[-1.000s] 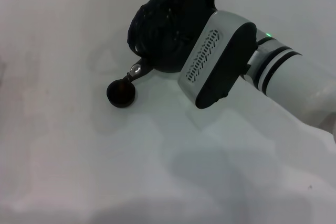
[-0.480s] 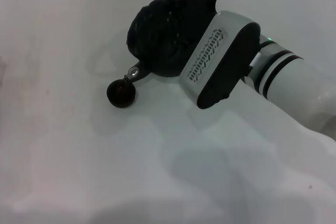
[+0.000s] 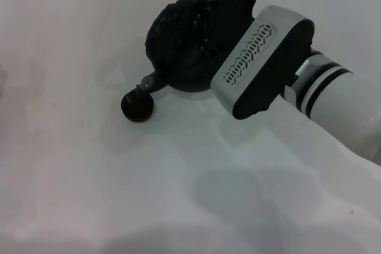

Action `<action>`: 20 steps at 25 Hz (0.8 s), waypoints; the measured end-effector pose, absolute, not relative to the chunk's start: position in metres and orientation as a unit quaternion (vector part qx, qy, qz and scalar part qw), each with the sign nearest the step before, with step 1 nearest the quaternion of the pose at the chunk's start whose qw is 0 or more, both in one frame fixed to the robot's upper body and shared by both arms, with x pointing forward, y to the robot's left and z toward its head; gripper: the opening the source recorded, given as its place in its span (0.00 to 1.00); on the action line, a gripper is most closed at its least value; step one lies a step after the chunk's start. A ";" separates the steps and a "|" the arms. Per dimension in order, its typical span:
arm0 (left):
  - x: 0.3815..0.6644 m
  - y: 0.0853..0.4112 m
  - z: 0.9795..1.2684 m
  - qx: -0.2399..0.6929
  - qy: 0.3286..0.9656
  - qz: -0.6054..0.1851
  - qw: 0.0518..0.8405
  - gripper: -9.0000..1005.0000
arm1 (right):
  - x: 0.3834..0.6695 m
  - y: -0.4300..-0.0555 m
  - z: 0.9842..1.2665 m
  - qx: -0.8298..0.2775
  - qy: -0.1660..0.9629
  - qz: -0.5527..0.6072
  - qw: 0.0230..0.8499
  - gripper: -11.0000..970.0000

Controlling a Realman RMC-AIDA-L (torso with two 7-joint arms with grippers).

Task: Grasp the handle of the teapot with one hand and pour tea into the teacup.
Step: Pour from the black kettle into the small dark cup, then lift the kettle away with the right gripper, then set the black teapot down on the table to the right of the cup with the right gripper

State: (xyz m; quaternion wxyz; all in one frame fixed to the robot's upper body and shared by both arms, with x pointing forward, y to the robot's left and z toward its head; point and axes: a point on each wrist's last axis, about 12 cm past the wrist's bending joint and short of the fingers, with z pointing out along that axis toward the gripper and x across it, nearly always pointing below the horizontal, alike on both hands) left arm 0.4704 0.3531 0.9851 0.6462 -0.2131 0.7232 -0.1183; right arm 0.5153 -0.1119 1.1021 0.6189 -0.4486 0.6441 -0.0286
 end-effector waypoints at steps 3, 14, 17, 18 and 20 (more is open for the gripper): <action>0.471 0.353 0.985 -0.213 0.723 -0.118 0.646 0.89 | 0.512 -0.112 1.104 -0.440 0.648 -0.022 0.621 0.13; 0.470 0.353 0.985 -0.214 0.723 -0.118 0.646 0.89 | 0.517 -0.132 1.109 -0.353 0.709 0.056 0.607 0.14; 0.470 0.354 0.985 -0.214 0.723 -0.117 0.646 0.89 | 0.519 -0.145 1.108 -0.318 0.730 0.081 0.600 0.14; 0.470 0.354 0.985 -0.214 0.723 -0.117 0.646 0.89 | 0.519 -0.148 1.107 -0.309 0.734 0.089 0.598 0.14; 0.470 0.355 0.985 -0.213 0.723 -0.116 0.646 0.89 | 0.519 -0.157 1.106 -0.288 0.744 0.103 0.594 0.14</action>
